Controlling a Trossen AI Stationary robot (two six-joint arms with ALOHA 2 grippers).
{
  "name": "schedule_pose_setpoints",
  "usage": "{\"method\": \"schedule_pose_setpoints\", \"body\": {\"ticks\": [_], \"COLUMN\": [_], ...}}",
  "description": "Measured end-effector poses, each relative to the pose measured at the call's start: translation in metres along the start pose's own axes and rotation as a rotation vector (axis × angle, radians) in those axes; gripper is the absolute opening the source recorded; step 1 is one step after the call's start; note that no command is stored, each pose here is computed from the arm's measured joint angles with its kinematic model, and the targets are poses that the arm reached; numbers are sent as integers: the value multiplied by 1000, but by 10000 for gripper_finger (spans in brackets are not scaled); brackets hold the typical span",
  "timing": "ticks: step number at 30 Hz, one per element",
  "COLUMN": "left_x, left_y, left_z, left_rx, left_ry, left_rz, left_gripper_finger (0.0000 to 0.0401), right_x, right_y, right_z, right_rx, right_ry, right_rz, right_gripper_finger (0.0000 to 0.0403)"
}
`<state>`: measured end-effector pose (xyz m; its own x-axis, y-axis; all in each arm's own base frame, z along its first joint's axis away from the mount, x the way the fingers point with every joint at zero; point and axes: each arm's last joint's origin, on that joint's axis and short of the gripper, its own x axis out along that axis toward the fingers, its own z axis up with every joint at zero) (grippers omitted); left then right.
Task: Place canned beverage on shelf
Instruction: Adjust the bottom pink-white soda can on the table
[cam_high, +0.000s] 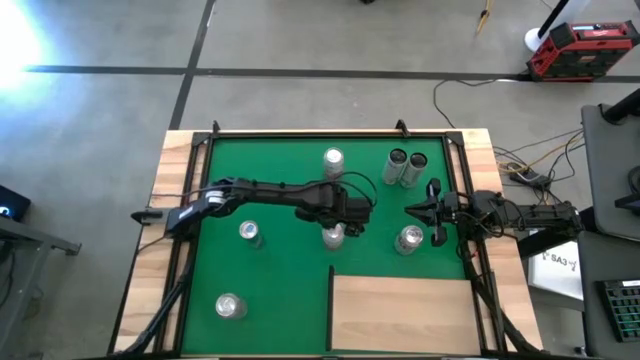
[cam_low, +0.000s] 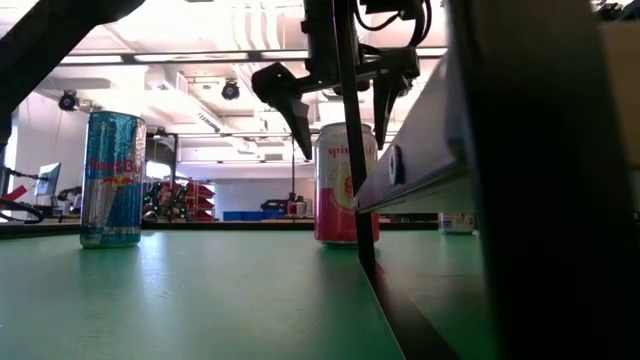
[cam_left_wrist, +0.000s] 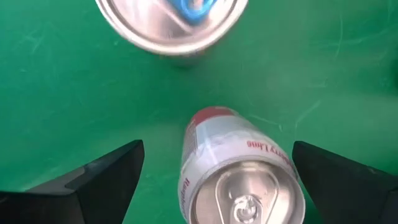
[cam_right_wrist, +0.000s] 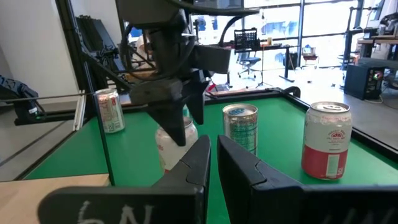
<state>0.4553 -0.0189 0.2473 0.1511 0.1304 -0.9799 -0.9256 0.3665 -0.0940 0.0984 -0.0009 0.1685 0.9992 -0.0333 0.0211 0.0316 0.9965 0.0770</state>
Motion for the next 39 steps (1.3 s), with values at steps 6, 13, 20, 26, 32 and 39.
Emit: {"method": "schedule_pose_setpoints", "body": {"ticks": [6,13,20,26,32,39], "left_x": [2,1,4,10,21,21], "left_y": [-2,-3,-7,-9,-7,-8], "left_z": [-5,-11,-20,-20,-22,-23], "left_rx": [-20,-39,-44,-53,-95,-108], "left_ry": [5,7,5,-29,-27,-29], "left_rz": [10,9,-3,-11,8,0], "left_gripper_finger": [396,399,400,392,348,280], "right_x": [0,0,0,0,0,0], "right_y": [0,0,0,0,0,0], "right_z": [0,0,0,0,0,0], "right_rx": [1,0,0,0,1,0], "right_ry": [1,0,0,0,0,0], "right_rz": [0,0,0,0,0,0], "right_gripper_finger": [22,22,22,22,22,22]}}
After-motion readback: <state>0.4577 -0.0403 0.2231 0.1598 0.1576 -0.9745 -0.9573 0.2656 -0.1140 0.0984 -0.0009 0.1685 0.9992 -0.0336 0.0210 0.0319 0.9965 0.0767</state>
